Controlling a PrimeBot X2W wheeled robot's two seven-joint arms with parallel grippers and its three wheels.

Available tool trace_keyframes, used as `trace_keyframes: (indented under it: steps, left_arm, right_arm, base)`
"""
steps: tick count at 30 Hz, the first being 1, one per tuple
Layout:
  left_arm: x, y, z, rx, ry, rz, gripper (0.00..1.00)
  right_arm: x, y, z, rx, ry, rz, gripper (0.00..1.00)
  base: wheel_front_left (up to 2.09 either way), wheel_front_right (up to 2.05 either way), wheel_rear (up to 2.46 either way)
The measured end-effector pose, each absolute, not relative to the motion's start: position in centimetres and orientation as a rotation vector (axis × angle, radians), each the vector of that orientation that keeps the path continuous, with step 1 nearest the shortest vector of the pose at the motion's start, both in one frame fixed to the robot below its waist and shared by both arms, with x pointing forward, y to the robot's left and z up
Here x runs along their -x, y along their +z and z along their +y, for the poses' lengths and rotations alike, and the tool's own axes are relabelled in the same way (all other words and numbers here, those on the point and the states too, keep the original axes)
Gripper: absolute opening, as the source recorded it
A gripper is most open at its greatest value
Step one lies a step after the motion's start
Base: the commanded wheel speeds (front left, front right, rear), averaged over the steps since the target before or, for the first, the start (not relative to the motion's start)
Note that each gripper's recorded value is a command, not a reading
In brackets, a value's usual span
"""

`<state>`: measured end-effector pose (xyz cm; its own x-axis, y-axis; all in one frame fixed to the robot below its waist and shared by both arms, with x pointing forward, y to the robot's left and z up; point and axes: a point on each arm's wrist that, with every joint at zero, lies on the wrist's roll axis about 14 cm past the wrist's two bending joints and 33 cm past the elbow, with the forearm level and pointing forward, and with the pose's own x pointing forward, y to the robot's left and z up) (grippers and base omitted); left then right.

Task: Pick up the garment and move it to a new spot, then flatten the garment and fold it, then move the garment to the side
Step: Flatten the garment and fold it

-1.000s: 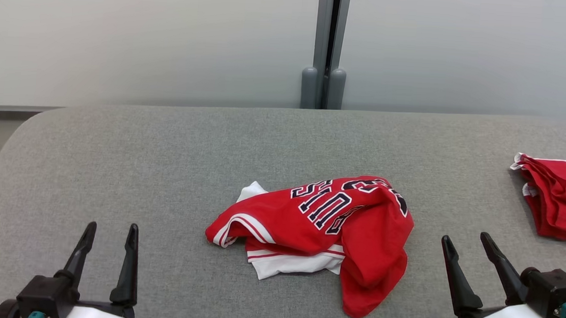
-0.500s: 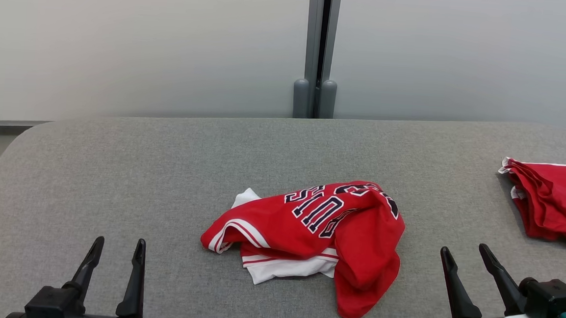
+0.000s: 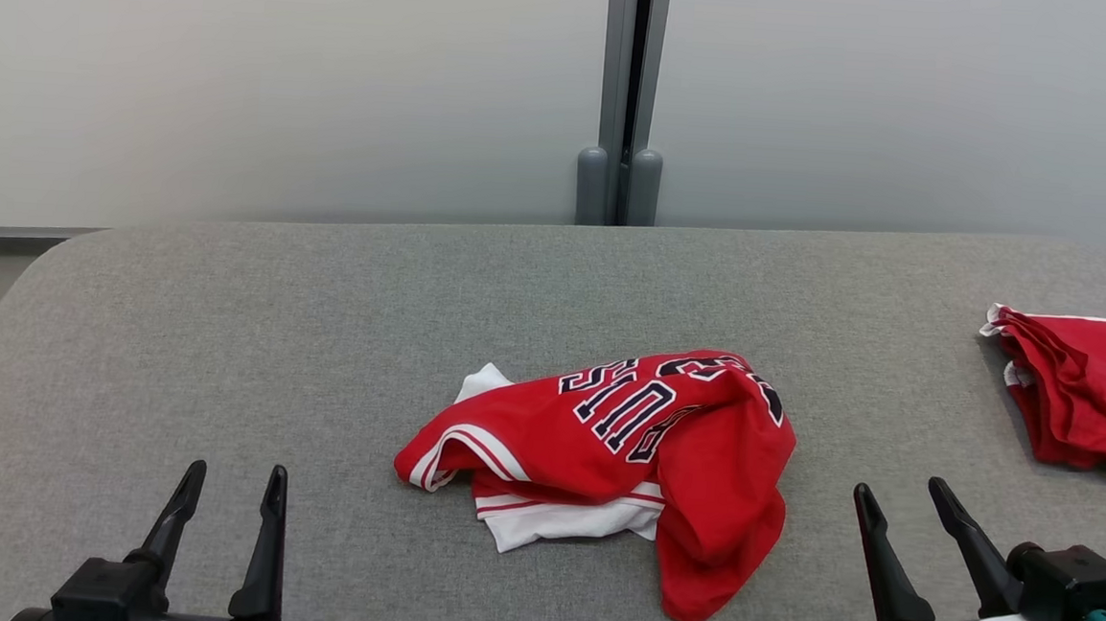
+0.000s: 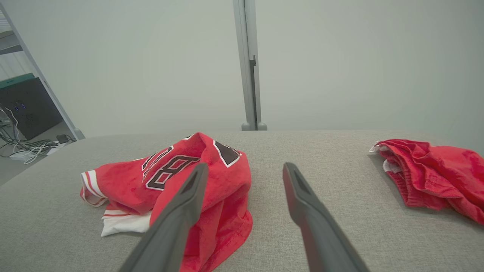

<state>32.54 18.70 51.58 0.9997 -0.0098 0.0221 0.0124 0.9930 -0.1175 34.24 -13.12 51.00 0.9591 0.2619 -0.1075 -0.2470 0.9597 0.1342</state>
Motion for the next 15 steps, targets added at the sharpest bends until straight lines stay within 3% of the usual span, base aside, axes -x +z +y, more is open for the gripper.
trace_keyframes:
  steps: [9,15]
  left_arm:
    - [-32.7,51.7,18.7,0.12,-0.008,-0.025,1.0]
    - [-34.0,52.2,18.6,0.124,-0.006,-0.046,1.0]
  right_arm:
    - [-33.0,47.5,-9.8,-0.122,0.362,0.26,1.0]
    - [-30.8,41.9,-5.9,-0.136,0.478,0.466,1.0]
  base:
    - [0.0,0.0,0.0]
    - [0.0,0.0,0.0]
